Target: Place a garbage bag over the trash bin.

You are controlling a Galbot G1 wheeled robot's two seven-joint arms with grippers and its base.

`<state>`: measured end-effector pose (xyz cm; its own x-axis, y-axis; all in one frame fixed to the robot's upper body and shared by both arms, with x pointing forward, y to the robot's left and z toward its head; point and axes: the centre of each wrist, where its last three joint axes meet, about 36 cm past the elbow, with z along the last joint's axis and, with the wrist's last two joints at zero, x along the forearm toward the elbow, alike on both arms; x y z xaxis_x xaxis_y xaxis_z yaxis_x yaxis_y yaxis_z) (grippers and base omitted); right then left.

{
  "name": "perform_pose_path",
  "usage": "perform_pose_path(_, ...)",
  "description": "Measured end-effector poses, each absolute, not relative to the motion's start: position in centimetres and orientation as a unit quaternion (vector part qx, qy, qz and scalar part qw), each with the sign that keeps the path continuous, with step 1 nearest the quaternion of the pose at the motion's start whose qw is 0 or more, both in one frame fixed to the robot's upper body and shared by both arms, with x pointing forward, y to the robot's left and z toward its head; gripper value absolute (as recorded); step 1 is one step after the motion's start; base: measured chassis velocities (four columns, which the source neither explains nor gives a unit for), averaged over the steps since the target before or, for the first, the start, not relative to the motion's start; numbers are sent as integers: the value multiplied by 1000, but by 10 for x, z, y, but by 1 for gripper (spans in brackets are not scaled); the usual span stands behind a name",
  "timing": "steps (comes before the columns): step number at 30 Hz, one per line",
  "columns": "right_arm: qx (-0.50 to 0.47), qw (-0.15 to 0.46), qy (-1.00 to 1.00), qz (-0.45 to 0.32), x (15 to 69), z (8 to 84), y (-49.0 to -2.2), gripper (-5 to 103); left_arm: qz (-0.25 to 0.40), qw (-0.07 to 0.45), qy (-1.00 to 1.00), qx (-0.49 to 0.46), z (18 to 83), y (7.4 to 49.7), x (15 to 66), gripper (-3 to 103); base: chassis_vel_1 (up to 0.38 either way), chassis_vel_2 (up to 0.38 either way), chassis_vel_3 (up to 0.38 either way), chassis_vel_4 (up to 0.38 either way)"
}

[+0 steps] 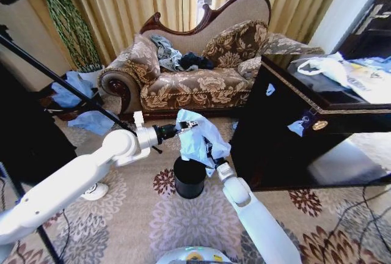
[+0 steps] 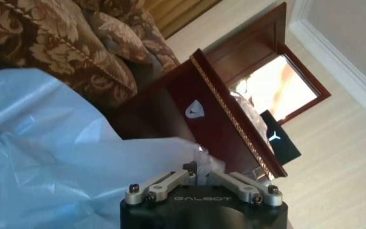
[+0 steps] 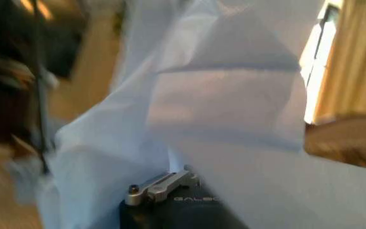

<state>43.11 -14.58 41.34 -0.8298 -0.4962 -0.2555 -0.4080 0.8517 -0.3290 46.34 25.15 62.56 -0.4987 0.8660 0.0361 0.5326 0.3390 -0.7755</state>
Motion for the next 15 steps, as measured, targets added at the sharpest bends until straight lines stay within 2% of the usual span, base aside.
perform_pose_path(6,-277,208,932,-103,420,417,-119,0,366,230,-782,-449,626,247,465,0,0,0,0,0)
perform_pose_path(10,-265,204,937,-104,425,412,-105,0,366,234,-778,-453,625,243,461,0,0,0,0,0)
perform_pose_path(15,-247,170,947,-119,439,401,-103,0,363,237,-777,-455,626,243,456,0,0,0,0,0)
